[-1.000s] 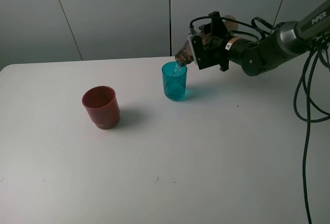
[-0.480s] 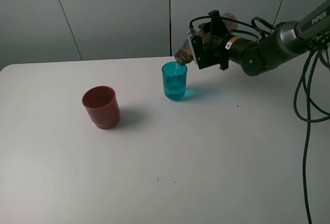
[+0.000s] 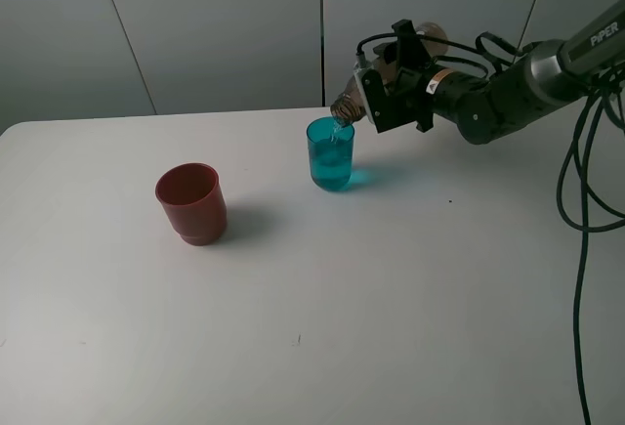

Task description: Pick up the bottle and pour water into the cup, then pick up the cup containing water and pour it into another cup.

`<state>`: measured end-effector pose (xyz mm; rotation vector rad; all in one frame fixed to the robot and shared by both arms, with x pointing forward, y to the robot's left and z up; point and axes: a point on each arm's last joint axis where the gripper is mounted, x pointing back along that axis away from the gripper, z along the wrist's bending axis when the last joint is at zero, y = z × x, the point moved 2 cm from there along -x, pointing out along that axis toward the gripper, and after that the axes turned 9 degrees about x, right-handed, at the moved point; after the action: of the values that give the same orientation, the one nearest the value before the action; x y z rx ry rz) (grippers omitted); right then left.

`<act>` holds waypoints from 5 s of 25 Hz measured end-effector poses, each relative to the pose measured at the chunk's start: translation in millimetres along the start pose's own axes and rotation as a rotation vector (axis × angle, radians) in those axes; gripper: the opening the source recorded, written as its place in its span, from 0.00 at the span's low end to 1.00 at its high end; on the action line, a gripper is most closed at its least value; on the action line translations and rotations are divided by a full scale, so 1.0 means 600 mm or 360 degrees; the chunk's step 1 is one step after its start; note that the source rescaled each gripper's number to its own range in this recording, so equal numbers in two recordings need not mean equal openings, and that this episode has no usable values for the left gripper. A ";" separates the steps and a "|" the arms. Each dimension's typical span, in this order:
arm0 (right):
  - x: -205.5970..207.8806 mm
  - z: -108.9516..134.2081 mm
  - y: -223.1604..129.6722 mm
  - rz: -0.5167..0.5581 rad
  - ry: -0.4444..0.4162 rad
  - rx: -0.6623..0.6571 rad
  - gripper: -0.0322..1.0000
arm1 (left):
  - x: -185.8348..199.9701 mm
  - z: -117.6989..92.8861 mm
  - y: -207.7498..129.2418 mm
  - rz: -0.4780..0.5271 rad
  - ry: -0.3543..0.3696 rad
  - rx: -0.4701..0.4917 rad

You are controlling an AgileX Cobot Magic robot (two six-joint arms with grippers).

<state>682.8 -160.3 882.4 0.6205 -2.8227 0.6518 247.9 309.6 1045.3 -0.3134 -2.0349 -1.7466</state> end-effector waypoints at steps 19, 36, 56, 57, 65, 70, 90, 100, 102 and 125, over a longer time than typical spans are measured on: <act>0.000 -0.003 0.002 -0.0021 -0.0021 0.0026 0.07 | 0.000 0.000 0.000 0.0000 0.0000 0.0004; 0.025 -0.038 -0.003 -0.0111 0.0056 -0.0434 0.07 | 0.000 0.000 0.000 0.0000 0.0000 0.0001; 0.070 -0.038 -0.068 0.0076 0.0149 -0.2580 0.07 | 0.000 0.000 0.000 0.0000 0.0000 0.0001; 0.076 -0.027 -0.074 0.0091 0.0147 -0.2620 0.07 | 0.000 0.000 0.000 0.0000 0.0000 0.0001; 0.117 0.030 -0.119 0.0128 0.0021 -0.2771 0.07 | 0.000 0.000 0.000 0.0000 0.0000 0.0001; 0.115 0.061 -0.127 0.0091 0.0008 -0.2840 0.07 | 0.000 0.000 0.000 0.0000 0.0000 0.0001; 0.096 0.119 -0.116 0.0029 -0.0003 -0.2890 0.07 | 0.000 0.000 0.000 0.0000 0.0000 0.0001; 0.091 0.131 -0.112 0.0047 0.0029 -0.2898 0.07 | 0.000 0.000 0.000 0.0000 0.0000 0.0001; 0.091 0.130 -0.113 0.0046 0.0026 -0.2897 0.07 | 0.000 0.000 0.000 0.0000 0.0000 0.0001; 0.091 0.139 -0.108 0.0083 0.0116 -0.2999 0.99 | 0.000 0.000 0.000 0.0000 0.0000 0.0001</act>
<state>655.2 -270.3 847.3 0.0608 -2.0090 -1.7191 247.9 309.6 1045.3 -0.3132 -2.0353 -1.7461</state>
